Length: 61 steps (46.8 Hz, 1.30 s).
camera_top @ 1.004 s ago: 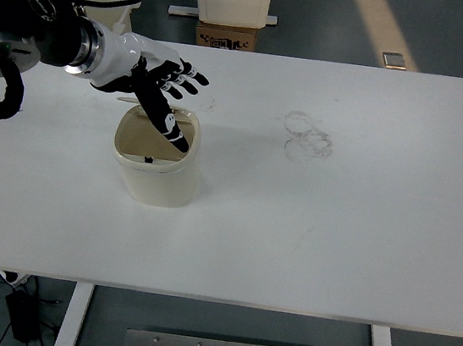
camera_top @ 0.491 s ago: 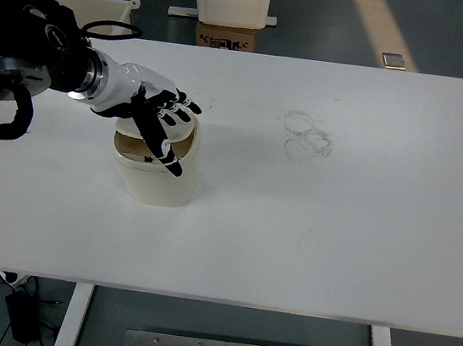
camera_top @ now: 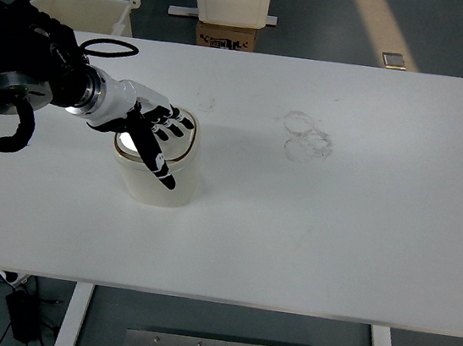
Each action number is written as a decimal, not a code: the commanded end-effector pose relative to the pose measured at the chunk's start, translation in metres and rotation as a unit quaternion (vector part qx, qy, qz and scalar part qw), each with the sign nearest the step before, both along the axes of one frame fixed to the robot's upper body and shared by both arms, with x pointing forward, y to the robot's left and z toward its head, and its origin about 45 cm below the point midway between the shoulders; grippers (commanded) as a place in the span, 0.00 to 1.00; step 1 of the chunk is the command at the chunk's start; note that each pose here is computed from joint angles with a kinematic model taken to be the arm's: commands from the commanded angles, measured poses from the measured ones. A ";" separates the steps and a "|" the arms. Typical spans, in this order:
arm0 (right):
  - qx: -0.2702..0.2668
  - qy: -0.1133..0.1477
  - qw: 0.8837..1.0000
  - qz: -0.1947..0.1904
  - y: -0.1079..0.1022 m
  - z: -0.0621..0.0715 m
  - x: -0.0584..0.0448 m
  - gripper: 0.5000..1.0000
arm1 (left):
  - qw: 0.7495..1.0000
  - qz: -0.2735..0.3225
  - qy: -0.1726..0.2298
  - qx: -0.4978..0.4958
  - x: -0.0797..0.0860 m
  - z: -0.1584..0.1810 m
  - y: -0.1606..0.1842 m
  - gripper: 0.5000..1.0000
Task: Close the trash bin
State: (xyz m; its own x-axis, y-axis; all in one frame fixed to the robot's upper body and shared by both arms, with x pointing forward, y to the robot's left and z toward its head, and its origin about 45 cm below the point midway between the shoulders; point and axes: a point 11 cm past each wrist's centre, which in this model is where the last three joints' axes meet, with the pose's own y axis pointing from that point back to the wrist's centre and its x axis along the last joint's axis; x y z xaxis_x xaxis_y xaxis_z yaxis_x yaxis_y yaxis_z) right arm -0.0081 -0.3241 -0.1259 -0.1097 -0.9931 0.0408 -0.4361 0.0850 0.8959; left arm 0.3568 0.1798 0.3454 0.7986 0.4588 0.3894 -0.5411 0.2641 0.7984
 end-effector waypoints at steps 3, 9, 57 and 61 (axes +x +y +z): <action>0.000 0.000 1.000 0.000 0.000 0.000 0.000 0.98 | 1.000 0.000 0.000 0.000 0.000 -0.001 0.000 1.00; 0.000 0.000 1.000 0.000 0.000 0.000 0.000 0.98 | 1.000 0.002 0.002 0.000 0.000 -0.002 0.001 1.00; 0.000 0.000 1.000 0.000 0.000 0.000 0.000 0.98 | 0.997 -0.006 -0.070 -0.035 0.020 0.059 -0.009 1.00; 0.000 0.000 1.000 0.000 0.000 0.000 0.000 0.98 | 0.995 -0.006 -0.087 -0.049 0.028 0.070 -0.013 1.00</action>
State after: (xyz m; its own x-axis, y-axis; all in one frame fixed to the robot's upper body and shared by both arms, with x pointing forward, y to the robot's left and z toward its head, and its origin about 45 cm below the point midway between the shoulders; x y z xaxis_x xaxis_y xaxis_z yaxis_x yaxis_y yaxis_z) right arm -0.0082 -0.3241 -0.1259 -0.1102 -0.9931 0.0408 -0.4360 0.0852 0.8959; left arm 0.3794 0.1695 0.4080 0.7395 0.4843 0.4675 -0.6496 0.3314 0.6843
